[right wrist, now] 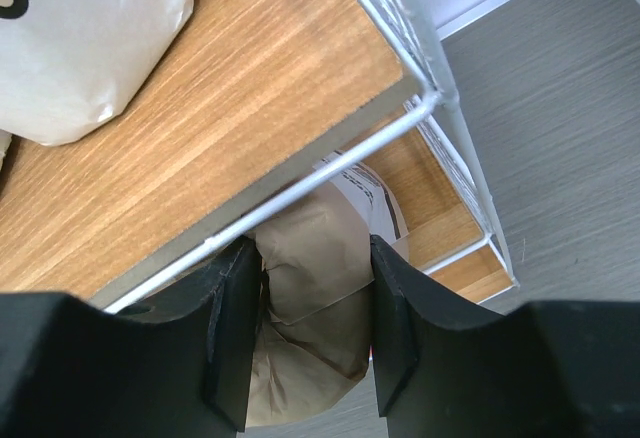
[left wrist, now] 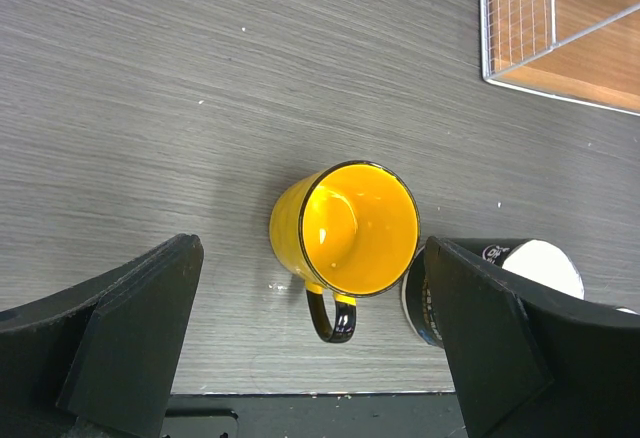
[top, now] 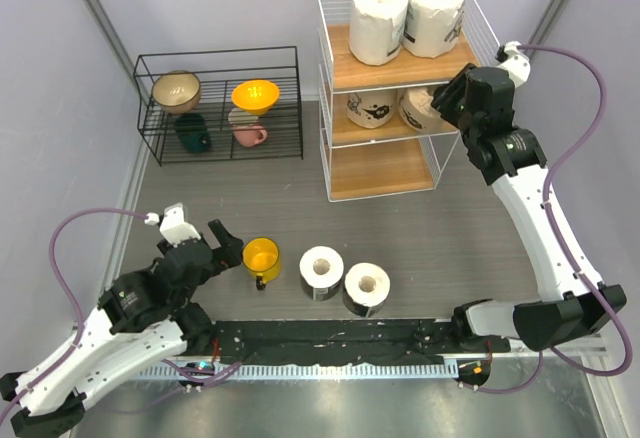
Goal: Place and organize the paper towels onto the shelf
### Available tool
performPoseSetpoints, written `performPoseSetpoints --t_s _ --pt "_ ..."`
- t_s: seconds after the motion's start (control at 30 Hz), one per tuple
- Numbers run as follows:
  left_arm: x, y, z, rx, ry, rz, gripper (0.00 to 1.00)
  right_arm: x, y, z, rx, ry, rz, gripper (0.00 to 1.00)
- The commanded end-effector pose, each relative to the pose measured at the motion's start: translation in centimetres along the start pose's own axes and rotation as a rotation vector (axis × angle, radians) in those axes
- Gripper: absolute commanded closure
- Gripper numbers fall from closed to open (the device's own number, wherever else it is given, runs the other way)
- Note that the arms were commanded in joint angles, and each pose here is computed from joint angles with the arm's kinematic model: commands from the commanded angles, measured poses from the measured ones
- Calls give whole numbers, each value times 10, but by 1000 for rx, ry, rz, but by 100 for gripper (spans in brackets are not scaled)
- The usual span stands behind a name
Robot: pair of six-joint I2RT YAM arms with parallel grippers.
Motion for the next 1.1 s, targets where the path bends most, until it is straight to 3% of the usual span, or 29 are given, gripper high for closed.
performPoseSetpoints --t_s 0.0,0.63,1.07 --pt "-1 4 9 -32 31 -8 0 25 19 36 -155 -139 137 69" --pt "-2 4 9 -41 32 -17 0 16 5 29 -201 -208 124 69" --pt "-2 4 10 -43 28 -15 0 15 -11 14 -161 -191 115 68"
Point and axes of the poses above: each gripper's point midway between its finger pads, its own y axis back along the fingers, its own x axis along the line the jaws close on, z = x × y, the point moved 5 cm from there along y, back along the fingers, and after that the axes turned 14 degrees about -y, right-handed, at the moved point
